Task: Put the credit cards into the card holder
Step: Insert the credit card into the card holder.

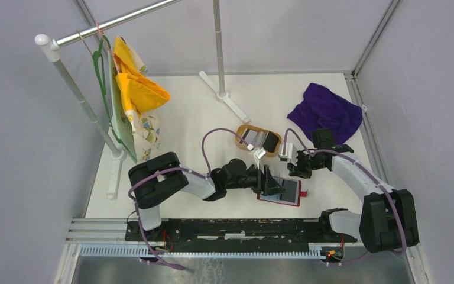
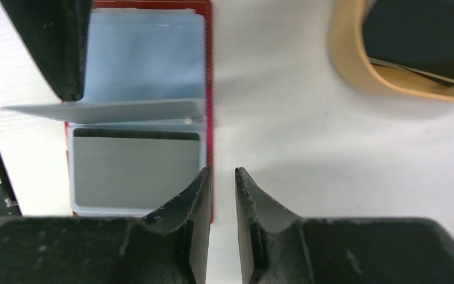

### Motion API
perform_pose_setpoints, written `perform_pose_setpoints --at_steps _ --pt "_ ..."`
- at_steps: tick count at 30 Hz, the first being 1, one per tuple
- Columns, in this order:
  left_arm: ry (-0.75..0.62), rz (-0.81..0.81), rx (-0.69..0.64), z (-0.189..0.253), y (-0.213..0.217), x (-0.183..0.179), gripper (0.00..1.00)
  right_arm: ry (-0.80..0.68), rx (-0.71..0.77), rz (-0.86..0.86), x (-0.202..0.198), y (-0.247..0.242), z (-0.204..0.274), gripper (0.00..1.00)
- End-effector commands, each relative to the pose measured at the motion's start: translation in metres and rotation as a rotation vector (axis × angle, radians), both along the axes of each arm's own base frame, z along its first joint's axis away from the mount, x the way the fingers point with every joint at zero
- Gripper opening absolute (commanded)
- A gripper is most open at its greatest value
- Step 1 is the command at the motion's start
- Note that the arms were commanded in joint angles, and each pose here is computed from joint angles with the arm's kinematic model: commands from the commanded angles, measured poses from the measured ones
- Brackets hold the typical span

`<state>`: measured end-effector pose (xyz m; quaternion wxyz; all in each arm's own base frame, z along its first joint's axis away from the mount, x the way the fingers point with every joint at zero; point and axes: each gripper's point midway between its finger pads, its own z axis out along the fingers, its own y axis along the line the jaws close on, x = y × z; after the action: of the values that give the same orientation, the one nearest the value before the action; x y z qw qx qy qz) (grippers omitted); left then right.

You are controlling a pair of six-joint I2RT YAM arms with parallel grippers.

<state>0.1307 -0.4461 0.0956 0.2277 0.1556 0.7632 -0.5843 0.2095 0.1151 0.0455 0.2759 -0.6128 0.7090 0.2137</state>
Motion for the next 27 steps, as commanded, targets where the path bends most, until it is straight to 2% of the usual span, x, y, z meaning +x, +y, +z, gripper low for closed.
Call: perform_pose_setpoints --at_steps 1,7,13,16,20,24,27 --pt "-0.026 -0.076 -0.079 0.020 -0.025 -0.009 0.69 -0.106 0.047 -0.118 0.028 -0.008 0.027 0.27" --pt "-0.011 -0.125 -0.056 0.011 -0.043 -0.019 0.69 -0.163 0.079 -0.274 0.047 -0.028 0.040 0.33" --pt "-0.005 -0.126 -0.041 0.004 -0.047 -0.020 0.69 -0.198 0.160 -0.276 0.045 -0.032 0.055 0.35" --pt "-0.045 -0.103 -0.042 0.013 -0.043 -0.015 0.69 -0.212 0.206 -0.159 0.030 -0.021 0.058 0.36" --pt "-0.182 -0.005 0.007 0.036 -0.021 0.001 0.66 -0.244 0.248 0.132 -0.012 -0.004 0.048 0.36" --pt "-0.344 0.183 0.169 0.042 0.026 0.032 0.56 -0.301 0.281 0.441 -0.065 0.007 0.031 0.38" --pt "-0.427 0.345 0.309 0.043 0.070 0.055 0.46 -0.306 0.307 0.574 -0.091 0.014 0.024 0.33"
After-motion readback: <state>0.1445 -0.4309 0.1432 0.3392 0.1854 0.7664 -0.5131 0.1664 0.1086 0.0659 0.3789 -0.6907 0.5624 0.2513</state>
